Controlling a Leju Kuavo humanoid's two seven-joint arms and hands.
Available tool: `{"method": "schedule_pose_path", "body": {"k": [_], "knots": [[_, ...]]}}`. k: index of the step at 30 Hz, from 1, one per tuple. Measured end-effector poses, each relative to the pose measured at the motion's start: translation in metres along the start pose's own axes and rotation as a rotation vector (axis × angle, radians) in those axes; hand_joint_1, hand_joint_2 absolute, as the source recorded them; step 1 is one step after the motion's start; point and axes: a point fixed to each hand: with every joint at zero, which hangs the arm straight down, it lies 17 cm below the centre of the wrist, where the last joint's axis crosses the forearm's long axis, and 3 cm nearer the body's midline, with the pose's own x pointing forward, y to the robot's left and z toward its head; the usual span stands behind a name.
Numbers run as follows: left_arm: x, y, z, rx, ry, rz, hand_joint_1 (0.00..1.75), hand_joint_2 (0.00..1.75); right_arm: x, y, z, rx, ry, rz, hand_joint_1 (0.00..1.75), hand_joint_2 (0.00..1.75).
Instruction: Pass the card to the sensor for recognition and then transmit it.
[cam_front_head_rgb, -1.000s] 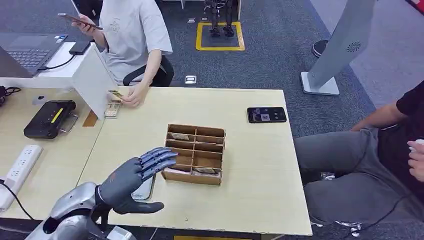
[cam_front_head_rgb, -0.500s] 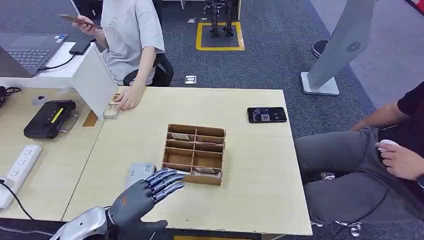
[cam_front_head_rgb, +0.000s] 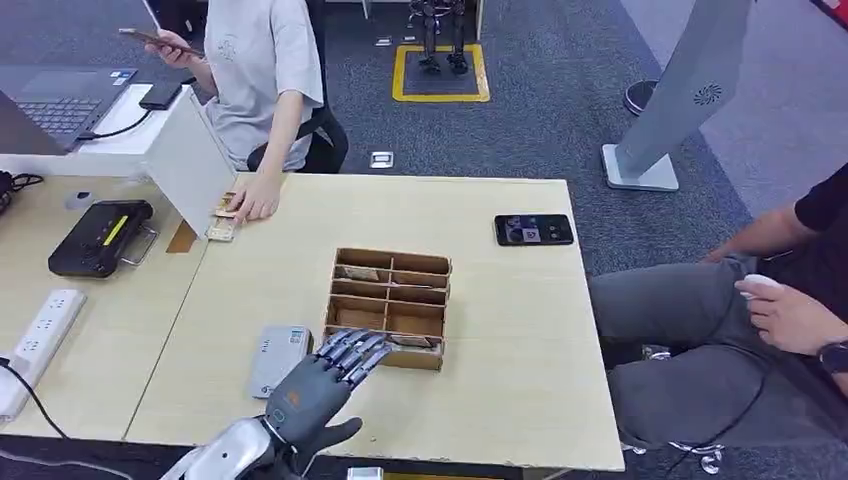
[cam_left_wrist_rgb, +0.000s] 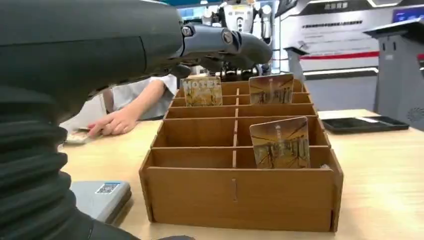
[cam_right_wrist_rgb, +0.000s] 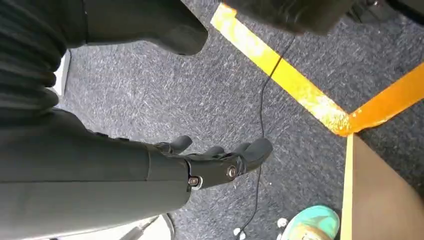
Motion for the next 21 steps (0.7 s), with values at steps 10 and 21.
{"method": "schedule_pose_path", "body": {"k": [10, 21], "knots": [[0.012, -0.002, -0.015, 0.007, 0.011, 0.094, 0.0, 1.75, -0.001, -0.005, -0.002, -0.004, 0.008, 0.0, 0.0, 1.75], [0.015, -0.003, -0.022, 0.003, 0.019, 0.108, 0.0, 1.75, 0.003, -0.008, -0.003, -0.021, -0.005, 0.002, 0.0, 1.75]]}}
